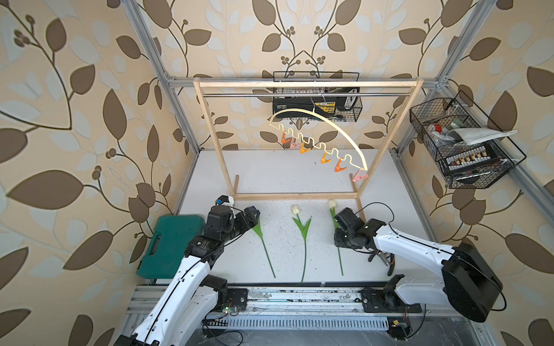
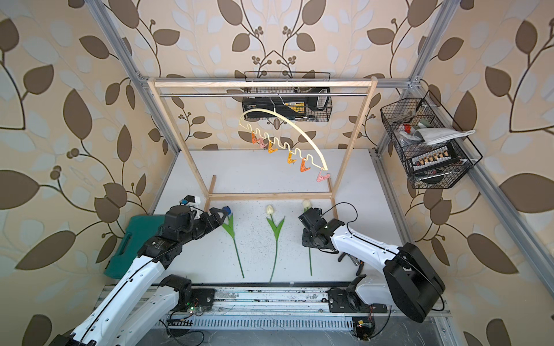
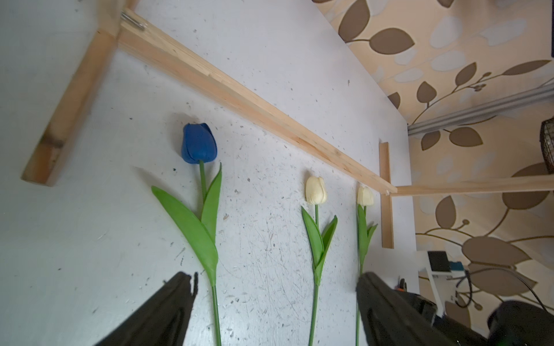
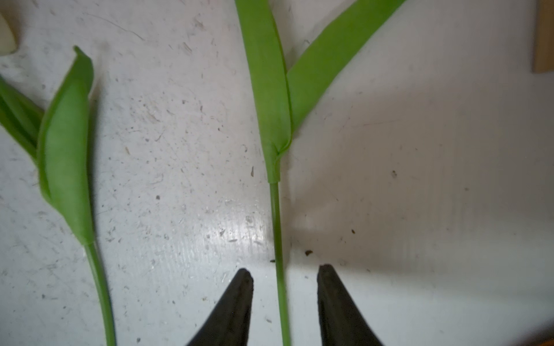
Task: Dry the flowers on a clothes hanger
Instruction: Pick up the flower at the center of the board.
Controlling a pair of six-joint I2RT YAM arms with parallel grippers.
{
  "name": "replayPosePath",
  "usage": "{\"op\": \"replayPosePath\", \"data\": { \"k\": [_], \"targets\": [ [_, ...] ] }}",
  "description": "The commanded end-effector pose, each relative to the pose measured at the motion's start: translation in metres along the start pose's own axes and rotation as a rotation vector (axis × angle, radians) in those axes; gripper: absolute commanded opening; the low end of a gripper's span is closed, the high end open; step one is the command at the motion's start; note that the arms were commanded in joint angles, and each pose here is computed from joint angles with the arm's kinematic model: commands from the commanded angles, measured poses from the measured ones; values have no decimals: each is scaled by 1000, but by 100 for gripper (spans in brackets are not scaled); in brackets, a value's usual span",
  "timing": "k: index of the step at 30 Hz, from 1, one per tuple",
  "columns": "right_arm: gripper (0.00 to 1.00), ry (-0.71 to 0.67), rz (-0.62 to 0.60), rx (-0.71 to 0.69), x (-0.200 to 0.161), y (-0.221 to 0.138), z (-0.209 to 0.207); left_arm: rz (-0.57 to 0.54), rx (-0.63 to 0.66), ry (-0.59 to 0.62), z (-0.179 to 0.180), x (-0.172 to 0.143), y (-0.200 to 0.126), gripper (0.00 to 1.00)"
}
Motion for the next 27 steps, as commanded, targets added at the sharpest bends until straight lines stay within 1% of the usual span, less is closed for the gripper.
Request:
{"op": "replayPosePath", "data": {
  "k": [1,6,9,13,15,17,23,27],
  "targets": [
    [33,19,-30,18,4,5,10,6,-58,57,-9,-2,1,89],
    [29,9,-18,-19,2,14,12,19,-73,59,-17,-3,11,89],
    [24,7,-27,-43,2,17,11,40,-70,79,-24,-5,18,89],
    [12,11,-32,-51,1,17,10,54,-91,78,-31,-7,23,89],
    [8,14,-38,-53,1,16,9,55,-109,70,-33,-8,24,87],
    [1,20,-44,-50,1,14,9,52,-122,74,-36,-9,23,86],
    [0,49,-68,6,4,-4,10,60,-154,117,-46,-12,23,82],
    [0,130,-77,97,4,-24,10,73,-209,167,-57,-14,24,81]
  ]
}}
Point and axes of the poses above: each gripper's point midway between its finger pads, its own y axis out along the fingers, its own z axis along the line the jaws close on, x = y × z, the point moved 10 cm from there along -y, back along the fingers, and after that the axes turned 11 degrees about y, right-handed, at the moved point
